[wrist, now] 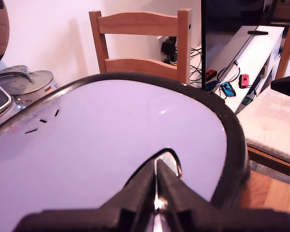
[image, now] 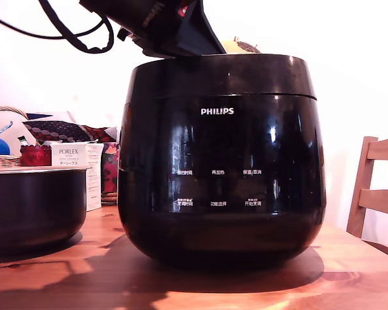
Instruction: Open the rice cooker by pressing the large metal button on the top of its lid with medium force
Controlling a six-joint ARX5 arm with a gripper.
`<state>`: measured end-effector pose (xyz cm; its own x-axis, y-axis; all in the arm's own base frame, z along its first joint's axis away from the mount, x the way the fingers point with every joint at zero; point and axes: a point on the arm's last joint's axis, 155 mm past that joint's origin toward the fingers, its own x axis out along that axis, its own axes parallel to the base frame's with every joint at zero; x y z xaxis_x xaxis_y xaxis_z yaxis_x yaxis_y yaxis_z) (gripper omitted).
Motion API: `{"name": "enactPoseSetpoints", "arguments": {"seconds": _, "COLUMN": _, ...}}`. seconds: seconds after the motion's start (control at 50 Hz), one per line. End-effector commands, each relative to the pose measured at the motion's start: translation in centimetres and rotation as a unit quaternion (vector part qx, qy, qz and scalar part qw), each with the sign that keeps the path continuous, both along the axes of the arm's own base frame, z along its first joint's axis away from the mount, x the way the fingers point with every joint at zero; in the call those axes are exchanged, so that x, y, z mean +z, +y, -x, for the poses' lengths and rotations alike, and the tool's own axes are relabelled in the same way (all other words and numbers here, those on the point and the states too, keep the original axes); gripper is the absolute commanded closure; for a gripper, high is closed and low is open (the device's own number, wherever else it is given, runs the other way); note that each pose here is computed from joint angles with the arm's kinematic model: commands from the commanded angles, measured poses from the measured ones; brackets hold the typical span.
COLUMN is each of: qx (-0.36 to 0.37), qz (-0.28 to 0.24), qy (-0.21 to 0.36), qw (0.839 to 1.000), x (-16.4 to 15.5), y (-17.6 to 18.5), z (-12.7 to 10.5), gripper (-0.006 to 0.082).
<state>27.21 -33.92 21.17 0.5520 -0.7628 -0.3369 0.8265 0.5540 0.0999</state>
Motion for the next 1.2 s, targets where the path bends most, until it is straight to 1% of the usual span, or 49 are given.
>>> {"name": "enactPoseSetpoints", "arguments": {"seconds": 0.0, "qx": 0.008, "qz": -0.066, "qy": 0.058, "qw": 0.996, "x": -6.5, "y": 1.8, "z": 0.8, "gripper": 0.0788}}
{"name": "enactPoseSetpoints", "arguments": {"seconds": 0.24, "qx": 0.013, "qz": -0.042, "qy": 0.037, "qw": 0.998, "x": -3.9, "y": 2.3, "z": 0.9, "gripper": 0.0788}}
{"name": "enactPoseSetpoints", "arguments": {"seconds": 0.58, "qx": 0.046, "qz": -0.045, "qy": 0.033, "qw": 0.997, "x": -3.1, "y": 4.5, "z": -0.2, "gripper": 0.0788}}
{"name": "enactPoseSetpoints", "arguments": {"seconds": 0.78, "qx": 0.055, "qz": -0.044, "qy": 0.033, "qw": 0.997, "x": -2.9, "y": 5.0, "z": -0.6, "gripper": 0.0788}}
{"name": "enactPoseSetpoints", "arguments": {"seconds": 1.18, "qx": 0.058, "qz": -0.008, "qy": 0.0, "qw": 0.998, "x": 0.5, "y": 5.5, "z": -0.3, "gripper": 0.0788}}
